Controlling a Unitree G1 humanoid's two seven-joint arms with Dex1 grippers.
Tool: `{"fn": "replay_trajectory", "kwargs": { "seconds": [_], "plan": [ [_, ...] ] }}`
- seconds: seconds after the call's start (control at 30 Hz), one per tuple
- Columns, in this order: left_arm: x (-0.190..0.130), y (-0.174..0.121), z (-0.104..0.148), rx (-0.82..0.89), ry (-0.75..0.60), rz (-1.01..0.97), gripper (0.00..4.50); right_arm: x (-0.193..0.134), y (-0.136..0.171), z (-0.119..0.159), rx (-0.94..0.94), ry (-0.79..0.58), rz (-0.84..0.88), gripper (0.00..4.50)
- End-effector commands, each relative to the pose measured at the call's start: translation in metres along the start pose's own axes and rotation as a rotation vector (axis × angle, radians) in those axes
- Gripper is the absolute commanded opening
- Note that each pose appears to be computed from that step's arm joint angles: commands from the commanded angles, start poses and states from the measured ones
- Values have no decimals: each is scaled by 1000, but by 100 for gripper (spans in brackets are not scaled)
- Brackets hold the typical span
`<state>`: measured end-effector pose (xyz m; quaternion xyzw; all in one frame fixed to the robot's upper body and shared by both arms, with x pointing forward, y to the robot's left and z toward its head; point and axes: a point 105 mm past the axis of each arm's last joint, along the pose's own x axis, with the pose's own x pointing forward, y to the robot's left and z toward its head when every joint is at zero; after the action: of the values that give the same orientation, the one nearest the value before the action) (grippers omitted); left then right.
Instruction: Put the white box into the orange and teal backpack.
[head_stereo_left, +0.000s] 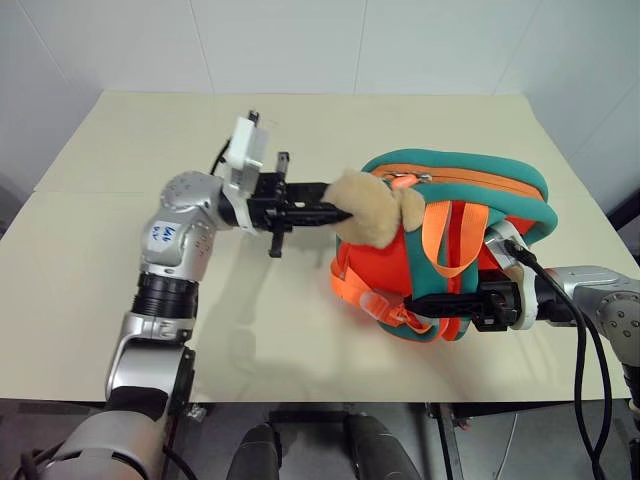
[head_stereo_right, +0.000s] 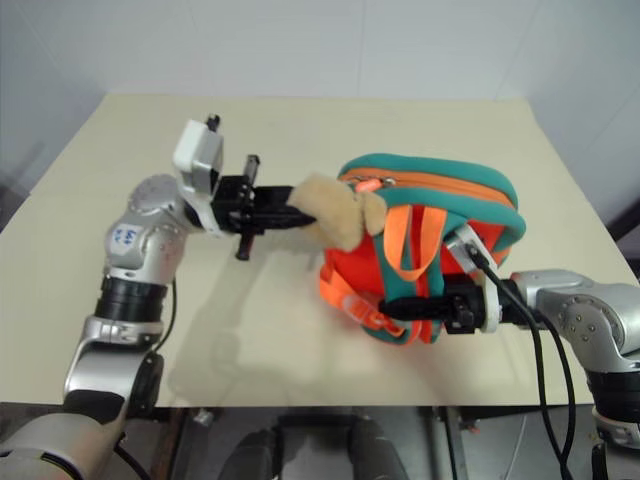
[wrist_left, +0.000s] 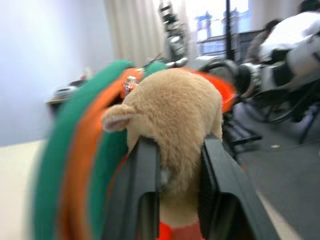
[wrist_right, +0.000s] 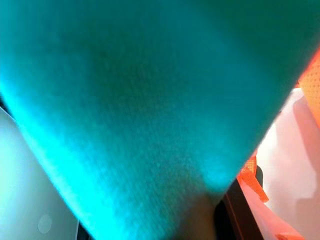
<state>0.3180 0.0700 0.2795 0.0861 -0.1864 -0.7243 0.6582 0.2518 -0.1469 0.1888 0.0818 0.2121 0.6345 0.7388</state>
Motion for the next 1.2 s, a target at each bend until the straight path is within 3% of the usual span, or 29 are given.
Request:
{"fn": "replay_trajectory", "kwargs": {
  "seconds": [0.03,0.17,0.47,0.63,0.9,1.03,1.17,1.2],
  "plan": [
    [-16,15,15,65,8,81,38,1,7,3,-27,-9,23,1],
    [-48,31,-12,-11,108,203,38,0,8,2,-27,-12,18,1],
    [-76,41,-73,-175,200,339,38,1,10,1,-24,-18,11,1],
    [-67,34,-114,-239,284,352,38,0,11,3,-26,-20,10,1],
    [-36,26,-151,-285,303,372,38,9,9,2,-35,-31,23,1],
    [-32,12,-158,-330,300,301,38,13,6,4,-60,-45,17,1],
    [-39,13,-141,-220,236,288,38,15,-9,11,-202,-62,-86,1],
    [-45,13,-135,-203,223,293,38,15,-9,13,-227,-70,-93,36]
  ]
}}
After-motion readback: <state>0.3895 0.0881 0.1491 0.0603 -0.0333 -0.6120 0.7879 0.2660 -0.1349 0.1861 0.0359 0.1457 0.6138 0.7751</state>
